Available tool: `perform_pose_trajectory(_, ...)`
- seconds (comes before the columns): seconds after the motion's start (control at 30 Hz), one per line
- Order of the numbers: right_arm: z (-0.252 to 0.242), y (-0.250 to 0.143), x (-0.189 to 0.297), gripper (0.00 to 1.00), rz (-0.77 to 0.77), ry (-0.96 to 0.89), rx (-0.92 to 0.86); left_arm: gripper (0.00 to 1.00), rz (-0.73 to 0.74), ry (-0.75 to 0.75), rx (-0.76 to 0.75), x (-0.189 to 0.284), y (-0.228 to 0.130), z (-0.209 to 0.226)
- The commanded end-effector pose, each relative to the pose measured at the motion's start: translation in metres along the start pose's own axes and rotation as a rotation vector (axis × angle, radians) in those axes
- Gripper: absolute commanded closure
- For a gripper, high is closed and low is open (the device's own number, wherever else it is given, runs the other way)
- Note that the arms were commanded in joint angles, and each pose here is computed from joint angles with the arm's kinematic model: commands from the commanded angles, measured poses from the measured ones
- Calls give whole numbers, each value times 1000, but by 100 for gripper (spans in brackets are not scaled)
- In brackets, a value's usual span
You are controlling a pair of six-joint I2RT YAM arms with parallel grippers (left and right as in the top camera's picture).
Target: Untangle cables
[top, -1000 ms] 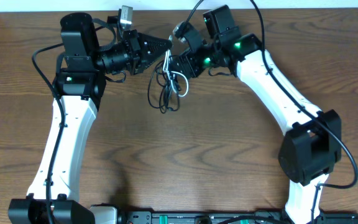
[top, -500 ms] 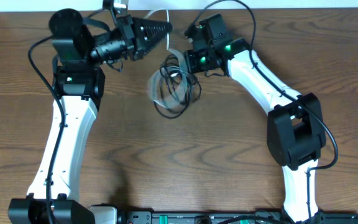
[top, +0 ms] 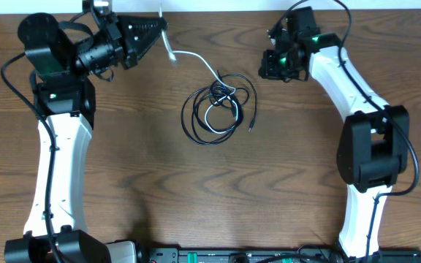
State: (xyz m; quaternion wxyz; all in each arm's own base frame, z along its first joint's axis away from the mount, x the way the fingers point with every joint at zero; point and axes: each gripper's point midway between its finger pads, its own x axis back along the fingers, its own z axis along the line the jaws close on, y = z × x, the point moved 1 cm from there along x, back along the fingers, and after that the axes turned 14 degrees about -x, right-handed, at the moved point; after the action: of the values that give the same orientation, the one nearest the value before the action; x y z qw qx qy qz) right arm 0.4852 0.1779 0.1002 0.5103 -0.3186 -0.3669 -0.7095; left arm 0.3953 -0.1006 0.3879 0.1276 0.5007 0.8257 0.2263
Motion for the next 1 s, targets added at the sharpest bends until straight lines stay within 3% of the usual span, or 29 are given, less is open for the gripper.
perform_pose_trajectory(0.0, 35, 7, 46, 98, -48, 112, 178, 92, -14, 47, -146, 7, 1, 6)
perform_pose_trajectory(0.03, 41, 3, 48, 94, -35, 145, 224, 92, -19, 76, -135, 9, 0, 14)
perform_pose_trajectory(0.23, 76, -23, 48, 43, 32, 304, 422, 93, -58, 141, -101, 11, 3, 25)
perform_pose_trajectory(0.3, 84, -27, 48, 36, 33, 330, 459, 92, -71, 123, -89, 12, 6, 16)
perform_pose_trajectory(0.4, 100, -34, 55, 32, 48, 417, 501, 93, -106, 23, -66, 13, 18, -21)
perform_pose_trajectory(0.6, 117, -31, 86, 31, 13, 446, 568, 93, -238, -238, -268, 32, 39, -128)
perform_pose_trajectory(0.77, 128, -43, 102, 27, 9, 452, 674, 93, -249, -233, -271, 39, 44, -134)
perform_pose_trajectory(0.97, 141, -68, 84, 27, 57, 464, 778, 93, -239, -219, -238, 38, 44, -128)
